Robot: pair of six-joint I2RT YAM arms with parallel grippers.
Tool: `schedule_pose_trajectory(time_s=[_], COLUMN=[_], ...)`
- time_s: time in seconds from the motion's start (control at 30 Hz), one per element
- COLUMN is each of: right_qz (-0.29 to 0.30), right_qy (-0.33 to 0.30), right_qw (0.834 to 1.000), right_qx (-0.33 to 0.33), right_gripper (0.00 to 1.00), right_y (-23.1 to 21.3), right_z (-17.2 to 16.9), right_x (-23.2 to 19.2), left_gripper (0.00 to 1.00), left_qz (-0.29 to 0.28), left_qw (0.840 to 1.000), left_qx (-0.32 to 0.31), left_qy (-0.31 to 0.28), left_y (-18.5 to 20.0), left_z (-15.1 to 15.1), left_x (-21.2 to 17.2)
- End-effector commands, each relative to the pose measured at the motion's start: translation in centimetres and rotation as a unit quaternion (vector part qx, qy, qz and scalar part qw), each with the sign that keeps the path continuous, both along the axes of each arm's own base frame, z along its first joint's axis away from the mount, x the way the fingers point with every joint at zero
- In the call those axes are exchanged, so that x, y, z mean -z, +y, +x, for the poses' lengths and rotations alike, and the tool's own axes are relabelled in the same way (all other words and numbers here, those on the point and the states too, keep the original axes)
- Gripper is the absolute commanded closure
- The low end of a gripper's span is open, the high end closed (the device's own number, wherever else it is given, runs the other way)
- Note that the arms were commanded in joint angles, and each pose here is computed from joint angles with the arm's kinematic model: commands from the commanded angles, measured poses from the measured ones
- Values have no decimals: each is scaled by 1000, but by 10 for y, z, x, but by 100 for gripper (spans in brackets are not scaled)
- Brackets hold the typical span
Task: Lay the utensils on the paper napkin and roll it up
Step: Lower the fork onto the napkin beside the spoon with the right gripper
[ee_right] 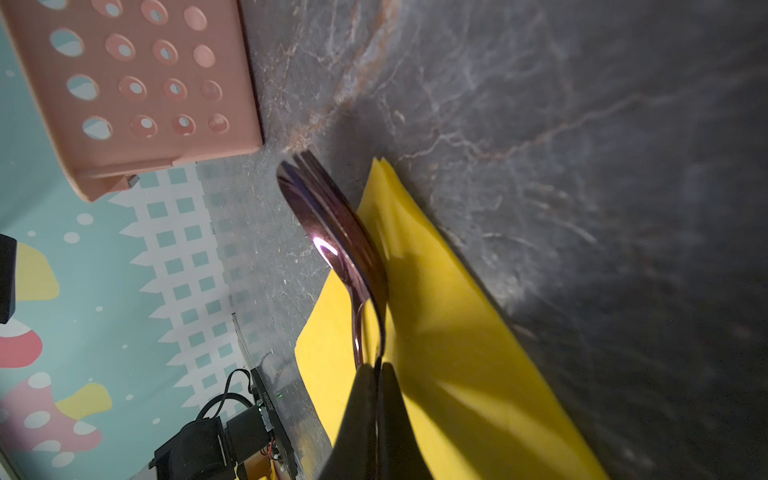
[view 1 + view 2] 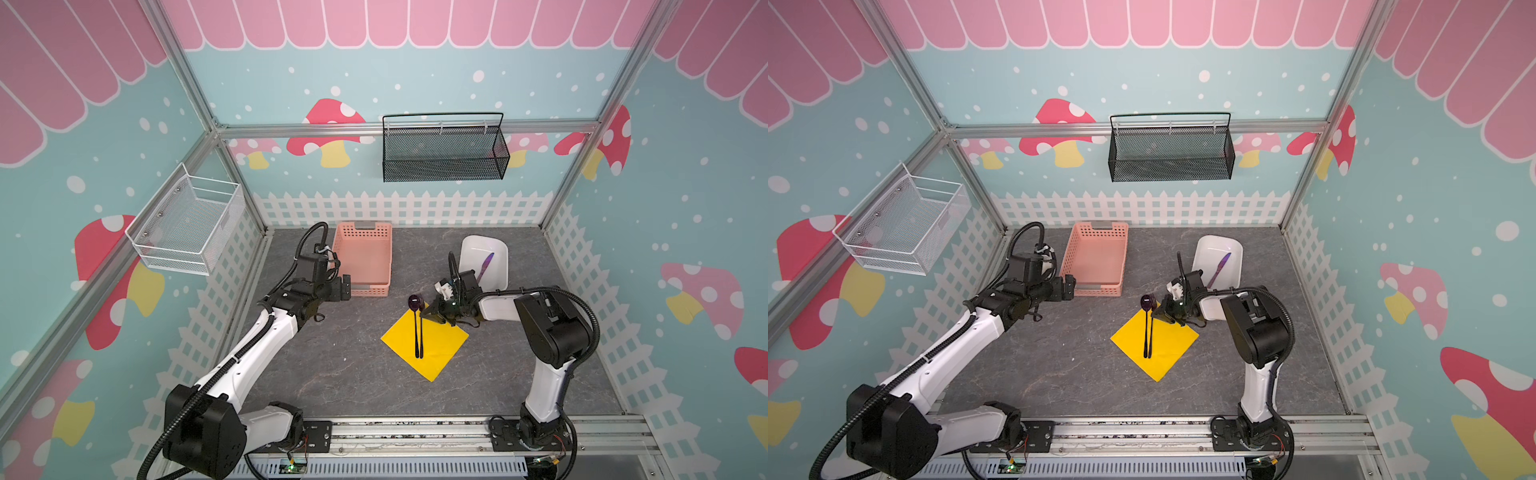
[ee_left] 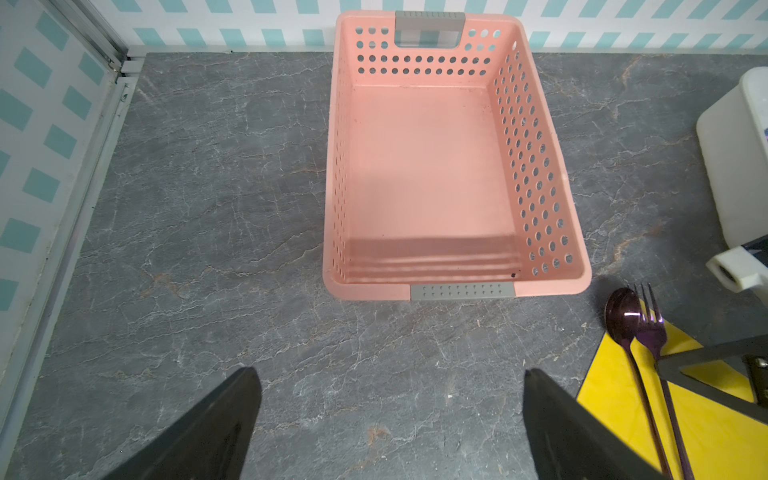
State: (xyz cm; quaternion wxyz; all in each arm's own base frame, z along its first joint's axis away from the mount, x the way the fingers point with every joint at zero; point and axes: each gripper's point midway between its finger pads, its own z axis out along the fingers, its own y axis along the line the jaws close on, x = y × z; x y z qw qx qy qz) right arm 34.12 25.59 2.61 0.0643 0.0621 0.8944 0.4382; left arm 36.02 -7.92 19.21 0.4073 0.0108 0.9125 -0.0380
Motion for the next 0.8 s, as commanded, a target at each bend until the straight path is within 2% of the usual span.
schedule_pose_trajectory(time_s=[0.0, 0.4, 0.77], right_qz=[-7, -46, -38], right_qy=[15, 3, -1], right_qw=[1000, 999, 999], right_qx=[-6, 1, -10], right_gripper=[99, 86, 83], right_y=[1, -7, -3], right_z=[-5, 0, 3], right_x=[12, 10, 7], left_gripper=[0, 0, 0], left_qz=[1, 3, 3], left_qw=[1000, 1000, 1000], left_qx=[-3, -5, -3], left_qy=[-4, -5, -5], left_y=[1, 2, 1], left_z=[3, 3, 2], left_x=[-3, -3, -3])
